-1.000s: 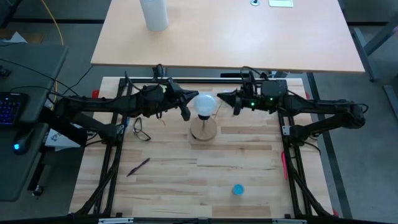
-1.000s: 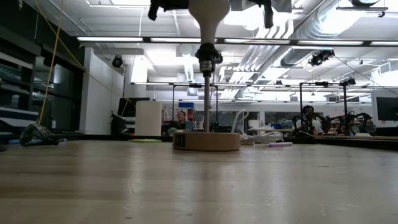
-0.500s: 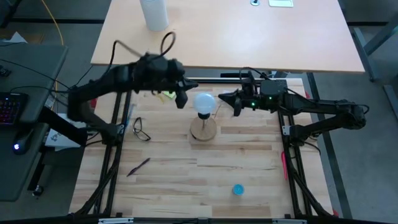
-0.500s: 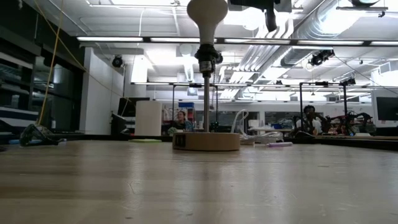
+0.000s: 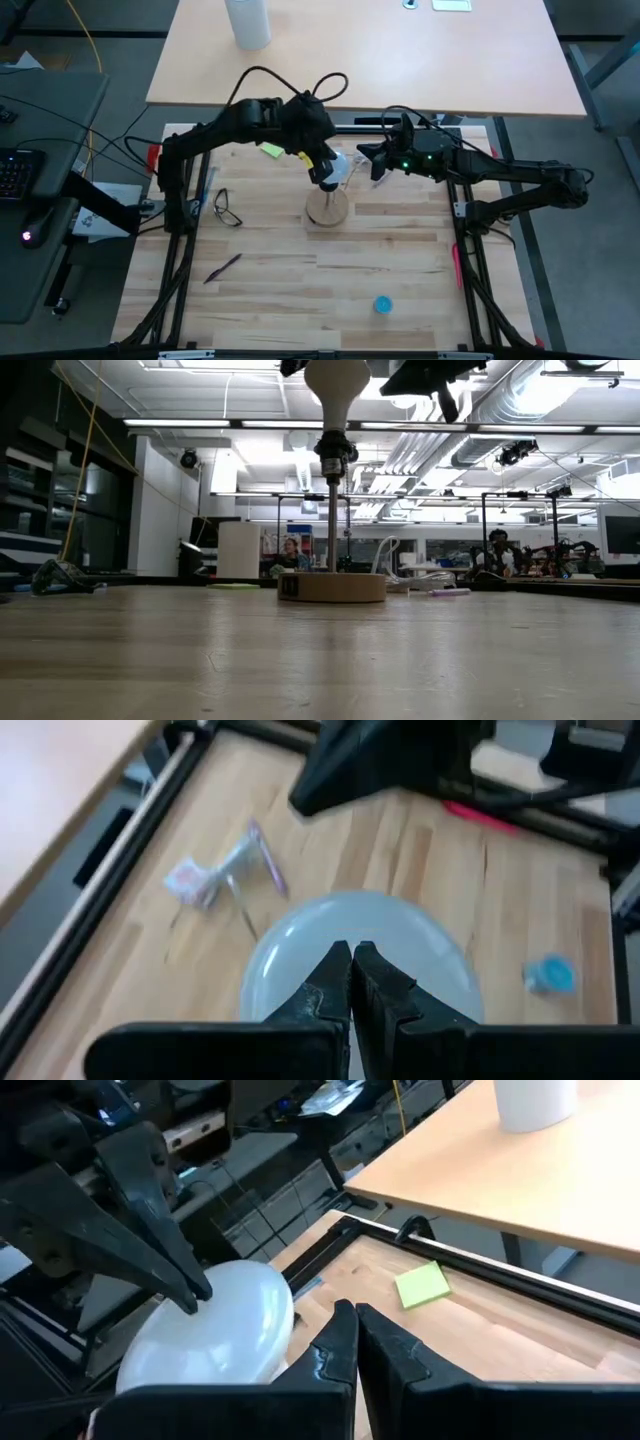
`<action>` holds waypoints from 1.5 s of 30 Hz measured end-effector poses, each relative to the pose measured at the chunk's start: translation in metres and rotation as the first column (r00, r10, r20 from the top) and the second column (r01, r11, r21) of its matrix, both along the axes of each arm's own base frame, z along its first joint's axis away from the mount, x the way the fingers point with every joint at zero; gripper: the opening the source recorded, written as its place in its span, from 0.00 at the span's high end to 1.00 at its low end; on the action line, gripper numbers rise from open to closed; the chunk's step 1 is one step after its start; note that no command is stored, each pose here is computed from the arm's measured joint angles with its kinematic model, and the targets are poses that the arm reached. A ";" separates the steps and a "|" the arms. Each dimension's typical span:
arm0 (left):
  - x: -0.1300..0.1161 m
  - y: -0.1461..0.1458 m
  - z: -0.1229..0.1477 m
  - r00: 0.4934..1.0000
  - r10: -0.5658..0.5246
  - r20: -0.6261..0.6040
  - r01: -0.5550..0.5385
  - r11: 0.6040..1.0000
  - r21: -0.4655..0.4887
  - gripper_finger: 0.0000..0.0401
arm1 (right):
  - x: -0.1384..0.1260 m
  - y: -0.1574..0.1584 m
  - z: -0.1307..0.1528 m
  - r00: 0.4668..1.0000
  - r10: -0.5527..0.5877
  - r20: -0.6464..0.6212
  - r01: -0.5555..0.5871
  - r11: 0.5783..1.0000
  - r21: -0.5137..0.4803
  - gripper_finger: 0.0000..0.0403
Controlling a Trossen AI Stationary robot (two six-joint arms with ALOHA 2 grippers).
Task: Screw lightbulb
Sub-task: Insert the lightbulb into the lamp
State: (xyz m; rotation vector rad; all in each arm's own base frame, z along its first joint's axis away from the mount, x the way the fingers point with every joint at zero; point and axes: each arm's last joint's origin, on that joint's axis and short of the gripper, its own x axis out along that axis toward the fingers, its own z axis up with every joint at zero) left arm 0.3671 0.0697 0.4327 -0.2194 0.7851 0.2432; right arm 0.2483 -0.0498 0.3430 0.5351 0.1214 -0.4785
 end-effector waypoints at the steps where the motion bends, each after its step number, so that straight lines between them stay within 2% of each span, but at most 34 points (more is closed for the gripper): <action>1: 0.000 -0.001 -0.001 1.000 0.000 -0.009 0.000 1.000 -0.002 1.00 | 0.000 0.000 0.000 1.000 -0.001 -0.003 0.001 1.000 0.000 1.00; 12: -0.001 -0.008 0.000 1.000 -0.005 -0.019 0.005 1.000 0.004 1.00 | -0.001 -0.005 -0.001 0.999 -0.035 -0.007 0.035 0.999 0.001 1.00; 21: -0.003 -0.007 -0.001 0.999 0.004 -0.047 -0.002 0.999 0.035 1.00 | 0.024 0.000 -0.008 0.997 0.025 0.073 -0.028 0.999 0.045 1.00; 26: -0.004 -0.007 -0.001 0.999 0.002 -0.051 0.000 0.999 0.045 1.00 | 0.031 0.012 -0.014 0.997 0.050 0.060 -0.054 0.996 0.064 1.00; 45: -0.003 -0.002 -0.002 0.998 0.015 -0.063 -0.008 0.994 0.105 1.00 | 0.030 0.057 -0.011 0.988 0.108 0.114 -0.124 0.981 0.147 1.00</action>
